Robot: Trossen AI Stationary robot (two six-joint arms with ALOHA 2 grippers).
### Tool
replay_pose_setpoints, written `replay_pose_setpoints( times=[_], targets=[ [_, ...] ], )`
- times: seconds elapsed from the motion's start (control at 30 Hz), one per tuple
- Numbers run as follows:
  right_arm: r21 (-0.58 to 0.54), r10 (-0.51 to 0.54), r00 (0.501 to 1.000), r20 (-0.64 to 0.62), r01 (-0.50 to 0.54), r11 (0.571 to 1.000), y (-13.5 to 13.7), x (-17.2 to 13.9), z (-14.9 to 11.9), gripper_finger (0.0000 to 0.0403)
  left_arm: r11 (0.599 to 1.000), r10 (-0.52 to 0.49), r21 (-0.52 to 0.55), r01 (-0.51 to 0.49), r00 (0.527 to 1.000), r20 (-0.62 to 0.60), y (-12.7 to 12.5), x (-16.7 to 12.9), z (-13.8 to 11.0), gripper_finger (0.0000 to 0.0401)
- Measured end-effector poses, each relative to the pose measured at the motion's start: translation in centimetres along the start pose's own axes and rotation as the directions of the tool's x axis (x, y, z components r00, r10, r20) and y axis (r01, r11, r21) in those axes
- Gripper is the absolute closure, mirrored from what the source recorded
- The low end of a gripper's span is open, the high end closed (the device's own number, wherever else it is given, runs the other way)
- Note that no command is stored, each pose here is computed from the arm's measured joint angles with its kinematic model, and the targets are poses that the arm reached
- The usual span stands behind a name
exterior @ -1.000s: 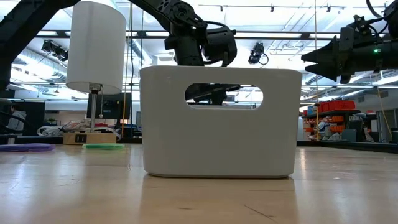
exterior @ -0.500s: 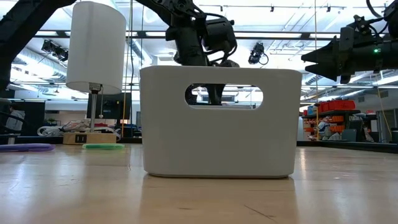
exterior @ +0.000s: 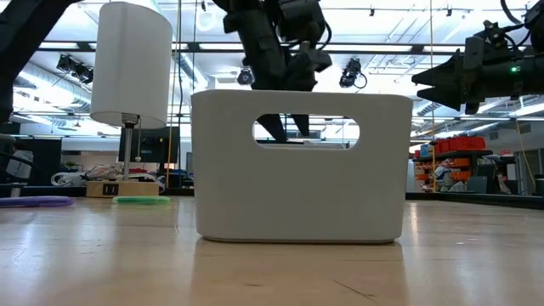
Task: Pick & Place Markers
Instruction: Put the violet pen into the gray bin
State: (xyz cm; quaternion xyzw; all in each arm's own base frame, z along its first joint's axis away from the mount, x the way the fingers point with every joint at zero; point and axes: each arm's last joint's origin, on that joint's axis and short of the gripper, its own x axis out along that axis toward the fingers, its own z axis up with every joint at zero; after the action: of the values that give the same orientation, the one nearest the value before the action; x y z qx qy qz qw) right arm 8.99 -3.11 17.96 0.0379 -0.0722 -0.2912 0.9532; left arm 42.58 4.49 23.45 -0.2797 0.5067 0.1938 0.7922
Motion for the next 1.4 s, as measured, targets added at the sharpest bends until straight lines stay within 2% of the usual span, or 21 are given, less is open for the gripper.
replay_pose_setpoints(
  times=[0.1,0.2,0.33,0.4,0.57,0.73,0.87,0.97,1.1,1.4],
  targets=[
    [0.000,0.000,1.000,0.000,0.000,1.000,0.0,0.0,0.0,0.0101,0.998,-0.022,0.065,0.023,0.999,-0.025,-1.0,-1.3,-1.0,0.0169],
    [0.001,0.000,1.000,0.001,0.000,1.000,0.0,0.0,0.0,0.0101,0.985,-0.033,0.170,0.041,0.998,-0.046,-1.9,-4.0,-2.4,0.0169],
    [0.000,-0.001,1.000,0.000,0.001,1.000,0.0,0.0,0.0,0.0101,0.945,0.009,0.327,0.015,0.997,-0.073,-2.6,-8.0,-4.9,0.0169],
    [0.000,-0.001,1.000,0.000,0.001,1.000,0.0,0.0,0.0,0.0101,0.930,0.047,0.367,-0.012,0.995,-0.088,-2.7,-10.2,-6.3,0.0169],
    [0.000,0.000,1.000,-0.001,0.000,1.000,0.0,0.0,0.0,0.0101,0.912,0.110,0.408,-0.040,0.983,-0.149,-1.9,-15.2,-9.7,0.0169],
    [0.000,0.000,1.000,0.000,0.000,1.000,0.0,0.0,0.0,0.0101,0.918,0.174,0.389,-0.077,0.959,-0.222,-1.3,-18.5,-13.0,0.0169],
    [0.000,0.000,1.000,0.000,0.000,1.000,0.0,0.0,0.0,0.0101,0.931,0.112,0.365,-0.028,0.971,-0.210,-1.4,-20.3,-14.3,0.0169],
    [0.000,0.000,1.000,0.000,0.000,1.000,0.0,0.0,0.0,0.0101,0.931,0.102,0.364,-0.025,0.976,-0.193,-1.2,-21.2,-14.8,0.0169],
    [0.000,0.000,1.000,0.001,0.000,1.000,0.0,0.0,0.0,0.0101,0.949,0.119,0.309,-0.059,0.977,-0.177,-0.6,-21.3,-15.2,0.0169],
    [0.000,0.000,1.000,0.001,0.000,1.000,0.0,0.0,0.0,0.0101,0.952,0.207,0.270,-0.142,0.950,-0.232,1.6,-18.7,-16.1,0.0169]
  ],
)
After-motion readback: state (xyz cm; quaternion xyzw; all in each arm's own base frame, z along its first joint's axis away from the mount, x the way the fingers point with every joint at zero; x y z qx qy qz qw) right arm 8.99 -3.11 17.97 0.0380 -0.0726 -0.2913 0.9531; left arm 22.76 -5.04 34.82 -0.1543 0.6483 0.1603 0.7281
